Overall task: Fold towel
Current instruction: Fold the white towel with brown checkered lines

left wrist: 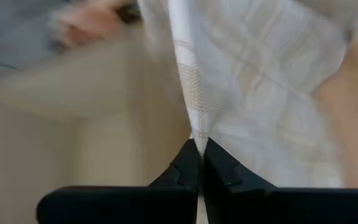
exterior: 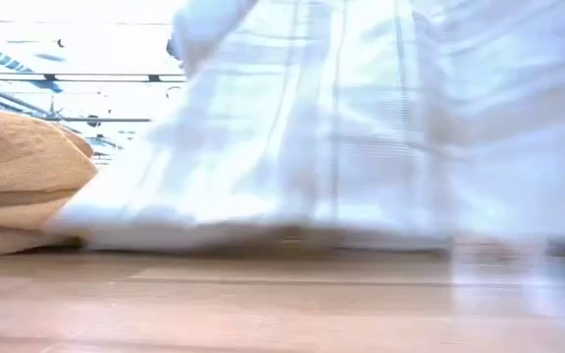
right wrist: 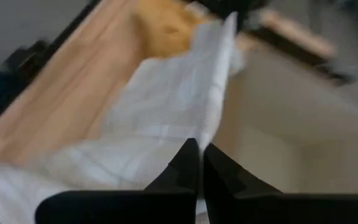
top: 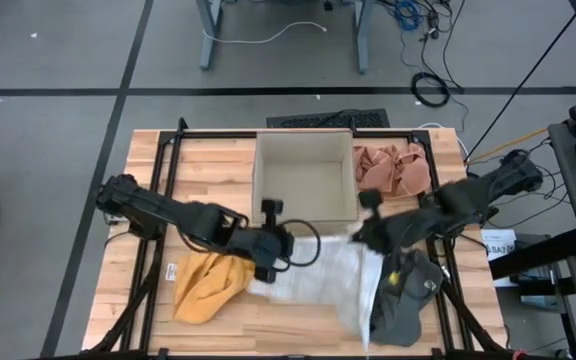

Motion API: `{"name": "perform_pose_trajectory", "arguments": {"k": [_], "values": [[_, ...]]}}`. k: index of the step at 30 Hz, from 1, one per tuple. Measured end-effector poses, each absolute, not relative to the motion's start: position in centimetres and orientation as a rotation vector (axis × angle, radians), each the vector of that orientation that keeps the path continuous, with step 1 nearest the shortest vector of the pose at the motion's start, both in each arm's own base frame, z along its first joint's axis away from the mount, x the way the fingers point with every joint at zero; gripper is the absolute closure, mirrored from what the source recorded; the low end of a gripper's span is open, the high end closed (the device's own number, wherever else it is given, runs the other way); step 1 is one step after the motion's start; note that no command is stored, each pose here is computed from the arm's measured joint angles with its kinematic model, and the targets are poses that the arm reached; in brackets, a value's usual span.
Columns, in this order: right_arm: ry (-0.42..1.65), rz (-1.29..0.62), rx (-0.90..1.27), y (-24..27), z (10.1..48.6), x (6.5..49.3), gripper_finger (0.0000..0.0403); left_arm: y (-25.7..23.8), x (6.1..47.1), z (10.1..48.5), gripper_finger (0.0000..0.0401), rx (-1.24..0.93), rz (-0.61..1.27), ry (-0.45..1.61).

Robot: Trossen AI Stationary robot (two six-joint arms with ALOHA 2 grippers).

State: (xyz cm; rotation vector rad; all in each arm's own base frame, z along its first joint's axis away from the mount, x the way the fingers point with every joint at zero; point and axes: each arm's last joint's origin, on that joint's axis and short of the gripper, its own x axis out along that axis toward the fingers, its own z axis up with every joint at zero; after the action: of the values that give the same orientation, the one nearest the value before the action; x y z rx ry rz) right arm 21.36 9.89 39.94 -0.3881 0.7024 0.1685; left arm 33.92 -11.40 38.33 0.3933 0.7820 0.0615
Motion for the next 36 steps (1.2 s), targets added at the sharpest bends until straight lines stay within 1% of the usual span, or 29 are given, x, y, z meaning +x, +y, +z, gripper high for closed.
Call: {"name": "perform_pose_trajectory", "arguments": {"k": [3,5,7,9,11,15,19,23,26,29,33,36], "values": [[0.634,0.119,-0.407,9.1,43.8,20.1,0.0403,-11.0,33.1,41.9,0.0400,0.437,0.099,0.713],[0.604,0.128,-0.396,8.9,45.2,19.5,0.0403,-11.2,32.5,43.5,0.0400,0.444,0.085,0.668],[0.599,0.181,-0.364,9.1,45.5,19.4,0.0403,-11.8,32.0,44.4,0.0400,0.440,0.041,0.647],[0.624,0.241,-0.330,9.6,45.0,19.5,0.0403,-12.6,31.7,44.4,0.0400,0.422,-0.045,0.647],[0.679,0.292,-0.305,10.4,43.6,20.0,0.0403,-13.5,31.6,43.9,0.0400,0.408,-0.120,0.669],[0.801,0.401,-0.281,12.5,39.2,21.7,0.0403,-15.5,32.6,40.7,0.0400,0.386,-0.211,0.771],[0.829,0.520,-0.250,15.0,34.7,23.2,0.0403,-17.4,33.5,37.2,0.0400,0.353,-0.270,0.878],[0.872,0.589,-0.209,16.9,30.8,24.1,0.0398,-19.5,34.7,33.4,0.0398,0.301,-0.324,0.963],[0.932,0.627,-0.175,18.0,28.2,24.1,0.0378,-20.9,35.0,31.2,0.0386,0.262,-0.371,1.026],[0.956,0.648,-0.167,19.0,26.3,23.8,0.0340,-22.4,35.6,28.9,0.0371,0.235,-0.423,1.072],[0.981,0.624,-0.155,19.5,25.0,23.2,0.0276,-23.3,36.4,26.7,0.0350,0.223,-0.423,1.111],[0.995,0.588,-0.127,19.7,24.9,22.9,0.0237,-23.6,36.6,25.9,0.0334,0.209,-0.410,1.130]]}}
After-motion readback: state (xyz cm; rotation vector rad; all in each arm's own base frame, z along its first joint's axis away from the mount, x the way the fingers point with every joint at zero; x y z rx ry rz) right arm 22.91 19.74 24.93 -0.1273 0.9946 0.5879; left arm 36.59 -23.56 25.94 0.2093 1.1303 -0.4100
